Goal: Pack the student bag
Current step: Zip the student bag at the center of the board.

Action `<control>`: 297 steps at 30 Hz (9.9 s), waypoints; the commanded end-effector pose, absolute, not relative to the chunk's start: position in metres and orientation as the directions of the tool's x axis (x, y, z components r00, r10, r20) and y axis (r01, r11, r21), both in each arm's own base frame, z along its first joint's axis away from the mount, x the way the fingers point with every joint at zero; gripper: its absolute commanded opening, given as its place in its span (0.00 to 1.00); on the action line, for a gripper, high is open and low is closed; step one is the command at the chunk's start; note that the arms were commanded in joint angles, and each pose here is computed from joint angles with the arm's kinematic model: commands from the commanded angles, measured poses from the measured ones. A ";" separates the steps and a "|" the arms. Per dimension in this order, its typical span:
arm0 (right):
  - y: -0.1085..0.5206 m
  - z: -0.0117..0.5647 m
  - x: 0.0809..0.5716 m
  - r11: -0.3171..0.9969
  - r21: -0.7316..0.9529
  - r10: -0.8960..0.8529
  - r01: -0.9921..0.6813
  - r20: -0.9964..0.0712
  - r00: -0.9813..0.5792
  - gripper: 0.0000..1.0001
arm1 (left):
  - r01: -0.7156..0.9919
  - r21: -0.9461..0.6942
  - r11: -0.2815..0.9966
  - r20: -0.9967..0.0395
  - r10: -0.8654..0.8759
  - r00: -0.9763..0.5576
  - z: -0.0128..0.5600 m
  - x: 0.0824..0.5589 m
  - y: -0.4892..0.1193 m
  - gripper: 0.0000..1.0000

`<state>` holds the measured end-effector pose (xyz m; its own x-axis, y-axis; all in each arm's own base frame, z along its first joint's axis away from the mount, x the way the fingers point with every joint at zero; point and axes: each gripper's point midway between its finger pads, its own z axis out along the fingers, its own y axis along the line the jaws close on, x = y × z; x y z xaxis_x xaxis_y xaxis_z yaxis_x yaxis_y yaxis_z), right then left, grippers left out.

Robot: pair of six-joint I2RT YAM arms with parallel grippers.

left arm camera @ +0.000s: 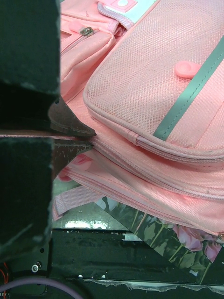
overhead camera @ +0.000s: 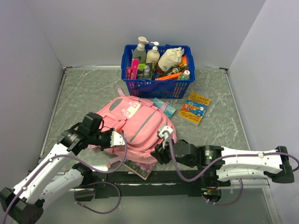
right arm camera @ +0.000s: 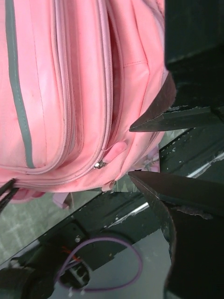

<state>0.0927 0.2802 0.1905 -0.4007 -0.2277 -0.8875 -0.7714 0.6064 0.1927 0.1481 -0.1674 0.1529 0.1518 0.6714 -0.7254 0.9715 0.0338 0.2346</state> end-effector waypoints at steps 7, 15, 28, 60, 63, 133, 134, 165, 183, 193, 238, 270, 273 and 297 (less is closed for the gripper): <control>0.300 0.204 0.099 0.534 0.186 -0.260 -0.825 -0.892 -0.369 0.45 | 0.945 0.320 0.070 -0.751 0.627 0.208 0.182 0.165 -0.175 0.01; 0.315 0.192 0.090 0.475 0.234 -0.293 -0.849 -0.867 -0.403 0.43 | 0.946 0.315 0.073 -0.759 0.618 0.205 0.185 0.165 -0.178 0.01; 0.323 0.189 0.088 0.471 0.252 -0.301 -0.845 -0.855 -0.423 0.25 | 0.949 0.306 0.079 -0.773 0.602 0.200 0.185 0.164 -0.180 0.01; 0.196 0.166 0.147 0.855 -0.028 -0.299 -0.518 -0.843 -0.447 0.00 | 0.946 0.318 0.065 -0.754 0.623 0.211 0.175 0.163 -0.176 0.01; 0.186 0.167 0.157 0.887 -0.039 -0.273 -0.460 -0.849 -0.453 0.00 | 0.946 0.317 0.067 -0.753 0.625 0.208 0.174 0.163 -0.175 0.01; 0.237 0.209 0.170 0.782 0.127 -0.140 -0.610 -0.918 -0.370 0.00 | 0.962 0.270 0.038 -0.823 0.528 0.210 0.195 0.139 -0.321 0.07; 0.237 0.211 0.169 0.776 0.134 -0.132 -0.616 -0.921 -0.367 0.00 | 0.963 0.264 0.056 -0.827 0.527 0.196 0.196 0.140 -0.321 0.20; 0.231 0.205 0.175 0.804 0.130 -0.129 -0.581 -0.915 -0.383 0.00 | 0.979 0.202 -0.032 -0.769 0.614 0.179 0.188 0.126 -0.315 0.01; 0.254 0.185 0.229 0.820 0.070 -0.171 -0.568 -0.918 -0.359 0.00 | 0.900 0.147 -0.411 -0.542 0.727 0.421 0.204 0.052 -0.176 0.01; 0.256 0.210 0.273 0.873 0.119 -0.018 -0.473 -0.962 -0.274 0.00 | 0.836 0.394 -0.382 -0.400 0.748 0.530 0.189 0.080 -0.130 0.01; 0.293 0.209 0.190 0.729 0.188 -0.023 -0.658 -0.954 -0.299 0.00 | 0.938 0.289 0.193 -0.752 0.652 0.098 0.175 0.171 -0.298 0.52; 0.300 0.177 0.283 0.791 0.202 -0.024 -0.578 -0.933 -0.359 0.00 | 0.954 0.299 0.020 -0.755 0.617 0.223 0.199 0.125 -0.259 0.01; 0.302 0.179 0.288 0.796 0.204 -0.017 -0.570 -0.934 -0.358 0.00 | 0.948 0.317 0.028 -0.751 0.617 0.233 0.198 0.128 -0.257 0.01; 0.250 0.138 0.235 0.774 0.216 -0.019 -0.595 -0.932 -0.362 0.82 | 0.844 0.523 0.123 -0.682 0.654 0.327 0.262 0.167 -0.206 0.01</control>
